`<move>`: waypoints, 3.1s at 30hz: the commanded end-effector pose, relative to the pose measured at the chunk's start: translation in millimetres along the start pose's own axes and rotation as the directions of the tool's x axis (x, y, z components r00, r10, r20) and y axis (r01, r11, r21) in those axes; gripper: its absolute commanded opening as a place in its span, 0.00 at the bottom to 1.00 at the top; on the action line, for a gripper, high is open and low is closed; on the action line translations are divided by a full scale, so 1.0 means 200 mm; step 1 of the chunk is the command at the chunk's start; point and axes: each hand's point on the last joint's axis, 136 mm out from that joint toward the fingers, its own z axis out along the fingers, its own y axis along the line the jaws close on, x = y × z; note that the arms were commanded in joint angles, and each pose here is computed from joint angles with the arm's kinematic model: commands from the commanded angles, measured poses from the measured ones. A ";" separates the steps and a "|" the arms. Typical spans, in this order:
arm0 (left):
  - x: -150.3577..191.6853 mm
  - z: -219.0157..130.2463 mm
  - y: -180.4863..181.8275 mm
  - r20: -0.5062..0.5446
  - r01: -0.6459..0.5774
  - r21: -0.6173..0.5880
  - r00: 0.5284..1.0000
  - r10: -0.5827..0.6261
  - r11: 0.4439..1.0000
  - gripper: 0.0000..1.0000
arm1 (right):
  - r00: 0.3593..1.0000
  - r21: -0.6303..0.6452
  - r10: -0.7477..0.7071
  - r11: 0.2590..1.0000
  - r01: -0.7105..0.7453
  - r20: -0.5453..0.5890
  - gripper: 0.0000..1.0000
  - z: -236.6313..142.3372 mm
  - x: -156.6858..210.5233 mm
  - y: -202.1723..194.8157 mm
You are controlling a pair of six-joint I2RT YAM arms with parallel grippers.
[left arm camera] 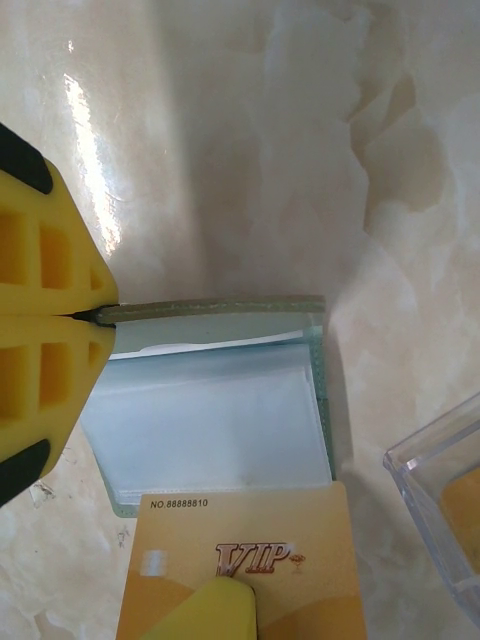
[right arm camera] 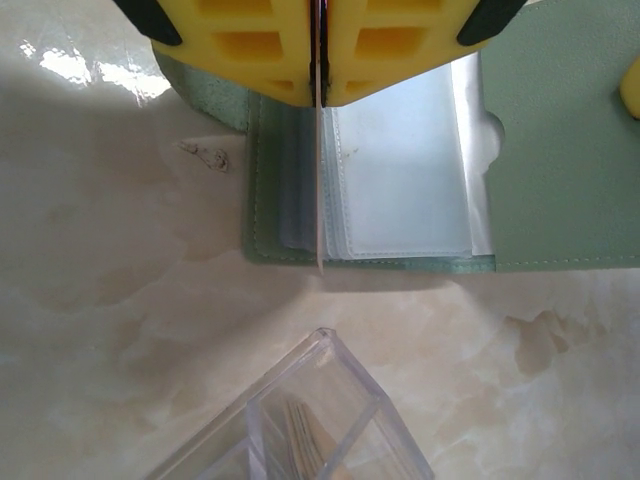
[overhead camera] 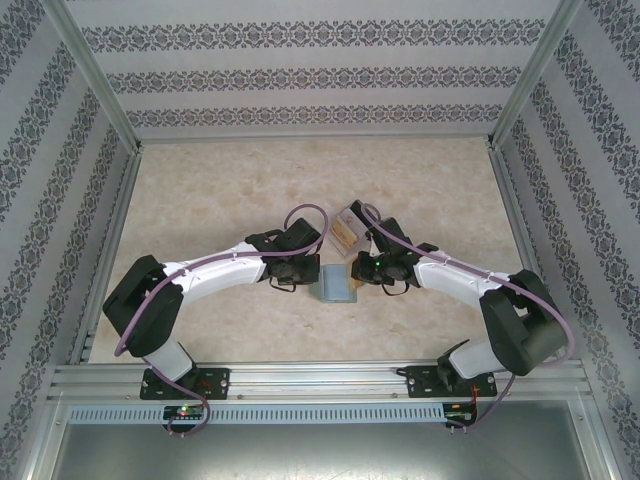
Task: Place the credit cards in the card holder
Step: Flip over the card slot in the card holder.
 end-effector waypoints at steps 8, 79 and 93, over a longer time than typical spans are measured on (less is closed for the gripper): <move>0.02 0.05 0.03 -0.009 0.032 -0.002 0.999 -0.032 0.999 0.00 | 0.998 -0.063 -0.044 0.997 0.041 -0.050 0.11 0.07 0.06 0.07; 0.04 0.20 0.19 -0.001 0.066 -0.066 0.998 -0.066 0.996 0.24 | 0.995 -0.083 0.038 0.995 -0.046 -0.094 0.12 0.22 0.16 0.02; 0.05 0.19 0.23 0.001 0.071 -0.119 0.997 -0.071 0.990 0.26 | 0.998 -0.222 -0.008 0.975 -0.004 -0.057 0.12 0.22 0.11 0.18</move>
